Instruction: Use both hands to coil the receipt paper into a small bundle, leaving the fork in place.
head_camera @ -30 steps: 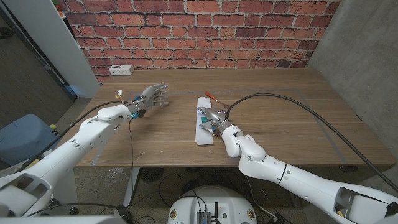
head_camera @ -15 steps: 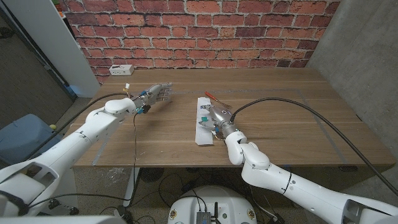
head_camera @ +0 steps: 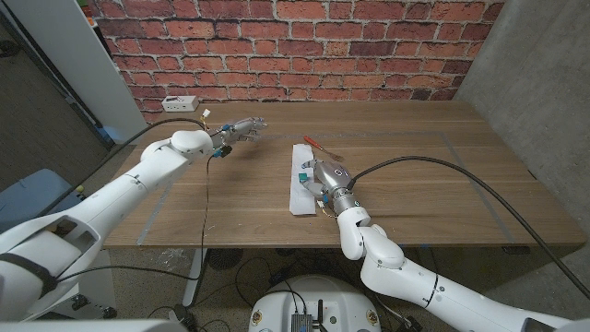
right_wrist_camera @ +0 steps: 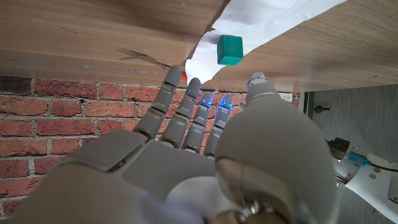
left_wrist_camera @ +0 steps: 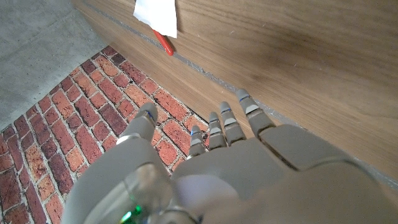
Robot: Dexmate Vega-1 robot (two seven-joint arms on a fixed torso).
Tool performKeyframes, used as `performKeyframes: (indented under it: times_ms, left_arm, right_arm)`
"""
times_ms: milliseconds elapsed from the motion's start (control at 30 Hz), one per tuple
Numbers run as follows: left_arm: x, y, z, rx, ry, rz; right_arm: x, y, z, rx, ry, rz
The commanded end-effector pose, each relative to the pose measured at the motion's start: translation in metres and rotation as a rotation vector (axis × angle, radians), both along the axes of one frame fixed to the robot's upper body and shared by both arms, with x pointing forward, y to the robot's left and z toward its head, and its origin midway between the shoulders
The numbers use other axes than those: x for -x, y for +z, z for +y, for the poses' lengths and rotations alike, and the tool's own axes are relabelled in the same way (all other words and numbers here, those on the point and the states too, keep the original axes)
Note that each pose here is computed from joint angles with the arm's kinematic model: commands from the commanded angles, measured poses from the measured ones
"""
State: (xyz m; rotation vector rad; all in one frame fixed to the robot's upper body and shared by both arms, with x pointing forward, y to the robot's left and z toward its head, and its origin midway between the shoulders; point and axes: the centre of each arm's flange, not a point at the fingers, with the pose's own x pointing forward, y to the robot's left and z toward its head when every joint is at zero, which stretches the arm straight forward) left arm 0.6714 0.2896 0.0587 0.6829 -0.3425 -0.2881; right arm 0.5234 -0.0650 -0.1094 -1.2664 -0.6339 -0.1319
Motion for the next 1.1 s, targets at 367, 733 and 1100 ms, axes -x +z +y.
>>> performKeyframes:
  times_ms: [367, 733, 1100]
  left_arm:
    - [-0.008, 0.053, -0.041, -0.331, 0.075, 0.057]
    - [-0.005, 0.079, -0.057, -0.528, 0.128, 0.120]
    - [-0.009, 0.103, -0.085, -0.751, 0.161, 0.192]
  right_arm:
    - [0.023, -0.017, -0.003, -0.022, -0.001, 0.030]
    - [0.029, -0.023, 0.002, 0.018, 0.031, 0.071]
    - [0.042, -0.026, 0.002, 0.057, 0.034, 0.074]
